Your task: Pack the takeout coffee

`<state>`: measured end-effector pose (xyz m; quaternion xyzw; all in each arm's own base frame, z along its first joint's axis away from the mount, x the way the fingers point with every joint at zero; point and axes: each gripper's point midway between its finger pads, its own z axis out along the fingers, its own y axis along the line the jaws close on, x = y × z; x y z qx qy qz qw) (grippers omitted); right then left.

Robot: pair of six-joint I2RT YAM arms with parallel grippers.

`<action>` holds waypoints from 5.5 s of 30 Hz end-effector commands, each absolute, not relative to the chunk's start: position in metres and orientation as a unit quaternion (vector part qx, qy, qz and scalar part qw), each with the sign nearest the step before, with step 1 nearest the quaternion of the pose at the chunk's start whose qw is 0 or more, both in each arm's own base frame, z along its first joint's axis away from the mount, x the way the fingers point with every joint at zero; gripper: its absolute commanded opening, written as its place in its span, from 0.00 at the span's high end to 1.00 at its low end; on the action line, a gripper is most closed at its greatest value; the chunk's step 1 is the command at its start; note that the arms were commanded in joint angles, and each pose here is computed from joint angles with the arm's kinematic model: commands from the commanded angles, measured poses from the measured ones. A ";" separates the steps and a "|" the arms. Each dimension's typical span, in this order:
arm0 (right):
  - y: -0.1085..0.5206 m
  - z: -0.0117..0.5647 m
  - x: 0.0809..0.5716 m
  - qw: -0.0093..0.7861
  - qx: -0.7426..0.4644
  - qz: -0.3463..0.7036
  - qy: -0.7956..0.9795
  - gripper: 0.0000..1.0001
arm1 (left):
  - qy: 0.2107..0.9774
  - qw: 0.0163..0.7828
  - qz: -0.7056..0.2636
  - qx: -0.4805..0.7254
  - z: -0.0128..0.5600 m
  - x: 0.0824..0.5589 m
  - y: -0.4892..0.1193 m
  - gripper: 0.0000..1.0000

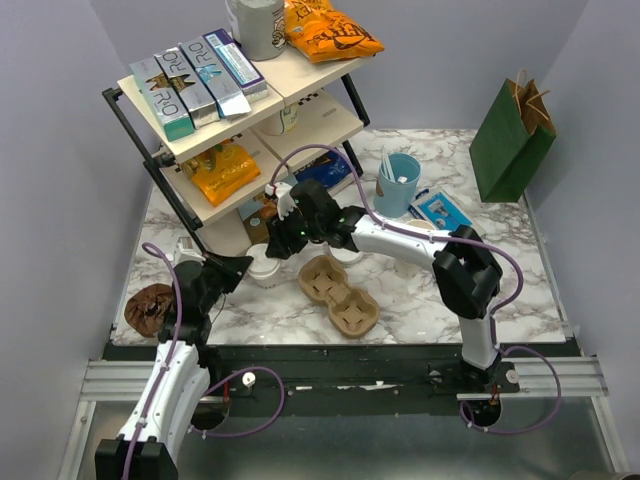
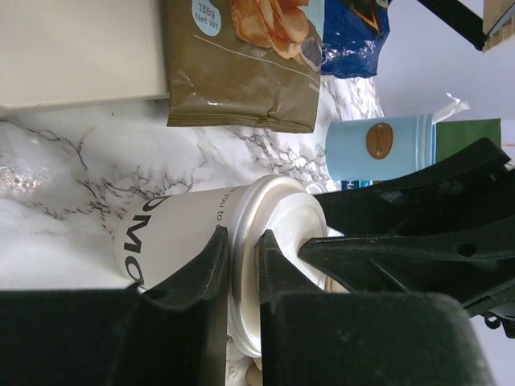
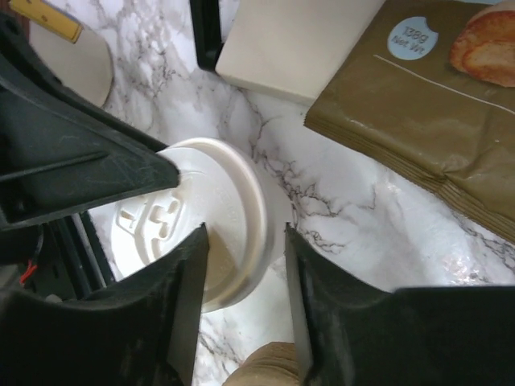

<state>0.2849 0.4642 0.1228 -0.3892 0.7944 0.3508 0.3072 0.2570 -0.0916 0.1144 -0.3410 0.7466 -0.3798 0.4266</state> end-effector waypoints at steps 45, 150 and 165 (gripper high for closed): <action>0.443 0.099 0.231 0.140 -0.182 0.375 0.898 0.30 | 0.799 0.334 -0.378 -0.326 0.076 0.211 -0.107 0.24; 0.280 0.129 0.138 0.159 -0.193 0.413 0.876 0.23 | 0.915 0.247 -0.318 -0.014 0.094 0.164 -0.286 0.19; 0.266 0.125 0.142 0.181 -0.197 0.378 0.886 0.24 | 0.923 0.253 -0.289 -0.017 0.100 0.165 -0.282 0.65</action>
